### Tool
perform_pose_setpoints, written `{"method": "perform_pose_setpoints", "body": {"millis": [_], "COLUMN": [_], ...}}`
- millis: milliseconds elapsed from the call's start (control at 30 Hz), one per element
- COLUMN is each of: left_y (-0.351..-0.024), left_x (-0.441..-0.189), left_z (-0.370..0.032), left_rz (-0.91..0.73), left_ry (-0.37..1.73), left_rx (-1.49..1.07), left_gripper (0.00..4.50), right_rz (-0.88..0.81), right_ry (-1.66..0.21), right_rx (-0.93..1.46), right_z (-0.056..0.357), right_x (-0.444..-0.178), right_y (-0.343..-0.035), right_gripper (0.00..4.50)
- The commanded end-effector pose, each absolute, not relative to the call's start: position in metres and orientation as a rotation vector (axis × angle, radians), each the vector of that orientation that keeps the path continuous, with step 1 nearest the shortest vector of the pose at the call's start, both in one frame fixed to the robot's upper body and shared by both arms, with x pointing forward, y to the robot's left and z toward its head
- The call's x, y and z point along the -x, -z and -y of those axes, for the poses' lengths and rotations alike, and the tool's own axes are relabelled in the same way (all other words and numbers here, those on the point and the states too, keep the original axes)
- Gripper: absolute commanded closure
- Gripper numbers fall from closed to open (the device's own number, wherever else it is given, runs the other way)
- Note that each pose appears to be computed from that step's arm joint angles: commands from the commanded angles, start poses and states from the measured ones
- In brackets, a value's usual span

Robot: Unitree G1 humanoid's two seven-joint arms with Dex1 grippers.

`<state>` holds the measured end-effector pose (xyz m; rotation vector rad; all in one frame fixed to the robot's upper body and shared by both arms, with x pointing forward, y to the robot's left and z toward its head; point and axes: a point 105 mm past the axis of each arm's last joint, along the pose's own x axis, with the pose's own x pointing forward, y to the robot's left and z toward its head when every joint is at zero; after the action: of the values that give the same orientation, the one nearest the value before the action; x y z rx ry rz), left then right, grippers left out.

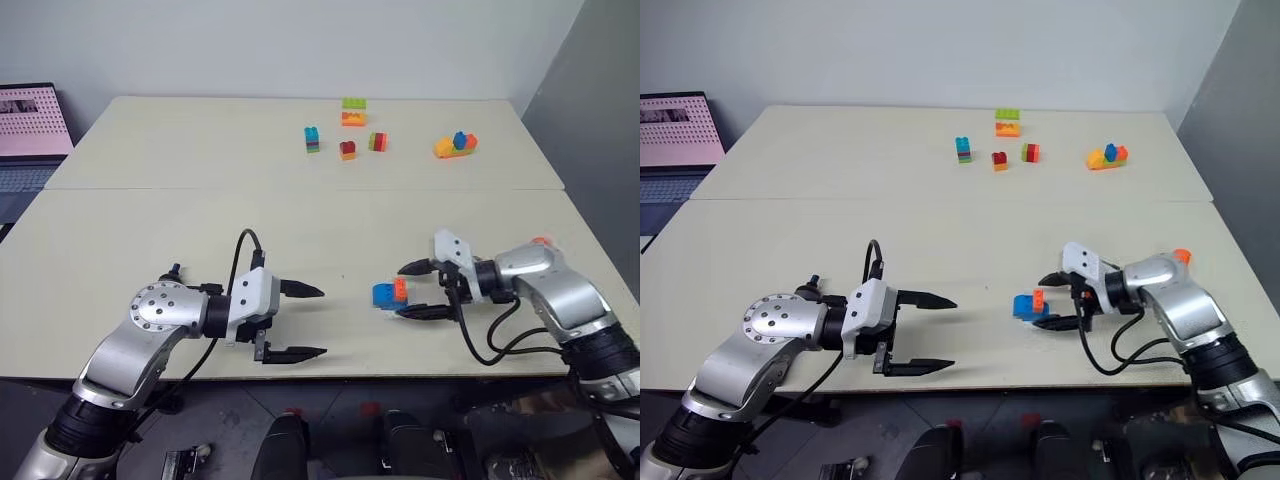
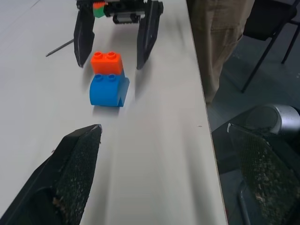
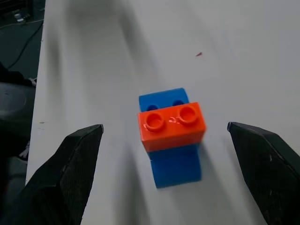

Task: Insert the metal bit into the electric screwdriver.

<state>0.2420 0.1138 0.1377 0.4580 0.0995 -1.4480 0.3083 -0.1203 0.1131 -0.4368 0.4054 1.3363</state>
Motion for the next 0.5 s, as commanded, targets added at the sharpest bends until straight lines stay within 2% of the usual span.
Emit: {"method": "perform_pose_setpoints", "body": {"millis": [33,300,333,500], "left_y": [-0.145,-0.147,-0.147,-0.164], "left_x": [-0.238,-0.239,-0.239,-0.241], "left_z": [-0.107,-0.102,-0.101,-0.087], "left_rz": [-0.059,-0.043,-0.039,0.018], "left_ry": [1.481,1.490,1.491,1.507], "left_rx": [-0.484,-0.479,-0.471,-0.368], "left_gripper": [0.00,0.00,0.00,0.00], "right_rz": [-0.347,-0.341,-0.336,-0.272], "right_ry": [-1.329,-1.312,-1.308,-1.216], "right_rx": [0.470,0.487,0.485,0.454], "right_z": [0.116,0.122,0.122,0.134], "right_x": [-0.315,-0.313,-0.312,-0.310], "right_y": [-0.122,-0.119,-0.120,-0.136], "right_gripper": [0.77,2.86,3.01,3.01]}}
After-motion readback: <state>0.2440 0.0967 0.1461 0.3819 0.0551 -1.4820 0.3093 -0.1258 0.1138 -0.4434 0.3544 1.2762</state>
